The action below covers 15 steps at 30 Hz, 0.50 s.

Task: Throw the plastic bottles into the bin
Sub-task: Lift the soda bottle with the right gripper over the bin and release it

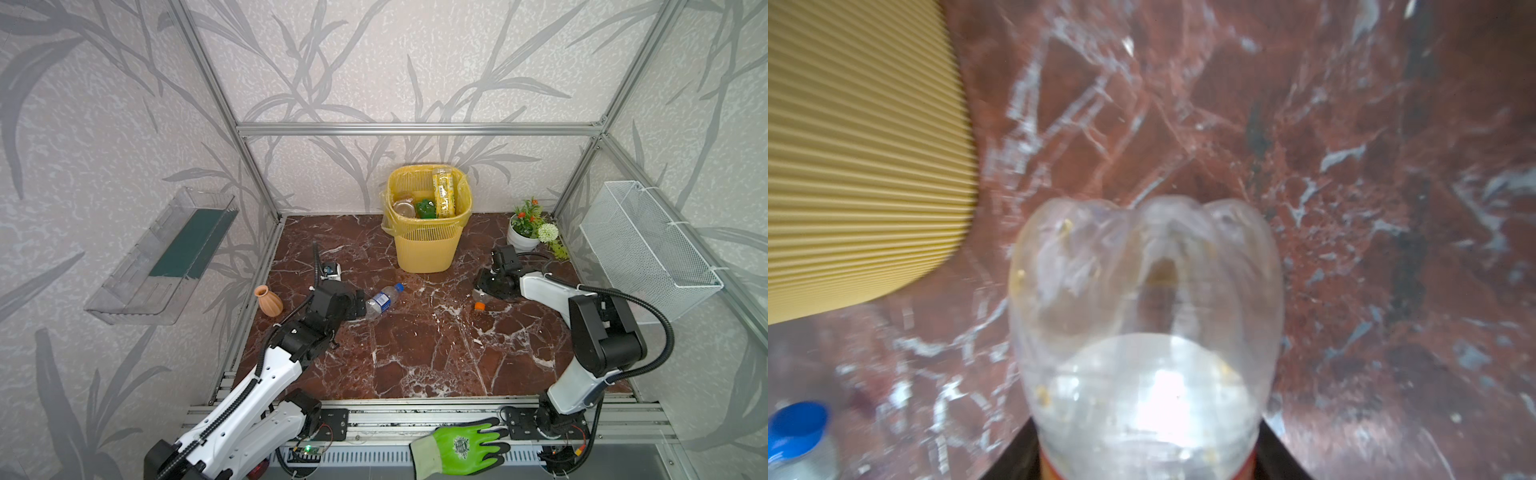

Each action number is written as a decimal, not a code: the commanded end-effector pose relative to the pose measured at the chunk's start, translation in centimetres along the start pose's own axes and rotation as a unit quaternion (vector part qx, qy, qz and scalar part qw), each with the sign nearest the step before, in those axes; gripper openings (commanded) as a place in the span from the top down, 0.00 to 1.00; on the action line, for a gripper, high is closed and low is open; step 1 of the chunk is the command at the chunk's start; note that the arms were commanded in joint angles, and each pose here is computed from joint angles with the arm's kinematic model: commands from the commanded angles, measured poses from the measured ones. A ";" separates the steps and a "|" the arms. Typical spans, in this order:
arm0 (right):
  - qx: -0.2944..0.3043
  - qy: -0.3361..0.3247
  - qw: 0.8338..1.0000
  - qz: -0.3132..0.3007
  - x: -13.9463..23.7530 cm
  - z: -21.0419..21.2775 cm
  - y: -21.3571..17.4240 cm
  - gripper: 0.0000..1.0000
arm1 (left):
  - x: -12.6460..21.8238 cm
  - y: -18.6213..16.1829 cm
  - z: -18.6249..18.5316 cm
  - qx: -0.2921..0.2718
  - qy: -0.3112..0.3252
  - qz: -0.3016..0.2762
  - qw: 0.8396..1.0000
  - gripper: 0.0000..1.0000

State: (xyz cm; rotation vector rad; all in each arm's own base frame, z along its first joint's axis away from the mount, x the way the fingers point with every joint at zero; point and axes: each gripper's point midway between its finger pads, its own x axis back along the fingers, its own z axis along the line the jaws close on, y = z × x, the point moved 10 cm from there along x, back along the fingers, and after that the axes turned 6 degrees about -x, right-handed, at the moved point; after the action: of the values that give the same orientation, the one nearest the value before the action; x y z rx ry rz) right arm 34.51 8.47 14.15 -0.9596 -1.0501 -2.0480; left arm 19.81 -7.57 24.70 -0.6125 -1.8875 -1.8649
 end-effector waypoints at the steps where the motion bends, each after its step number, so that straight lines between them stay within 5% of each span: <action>1: 0.022 0.066 0.995 -0.074 3.2 1.6 1.8 0.47 | 0.2 -0.4 0.4 0.014 0.014 -0.001 1.000 0.01; 6: 0.046 0.135 0.974 -0.175 8.2 2.7 2.7 0.48 | 0.4 -0.2 0.4 0.023 0.015 -0.006 1.000 0.01; 9: 0.067 0.185 0.944 -0.263 12.7 3.4 3.2 0.47 | 0.4 -0.1 0.5 0.032 0.021 -0.009 0.999 0.01; 15: 0.115 0.302 0.837 -0.442 23.6 5.3 3.8 0.46 | 0.7 0.1 1.4 0.076 0.073 -0.034 0.994 0.01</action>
State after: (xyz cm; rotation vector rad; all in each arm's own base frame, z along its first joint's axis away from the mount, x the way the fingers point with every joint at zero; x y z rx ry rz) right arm 28.43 6.82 31.74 0.0324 -1.3476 -2.4764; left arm 19.65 -6.93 24.95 -0.4892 -1.9312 -1.7851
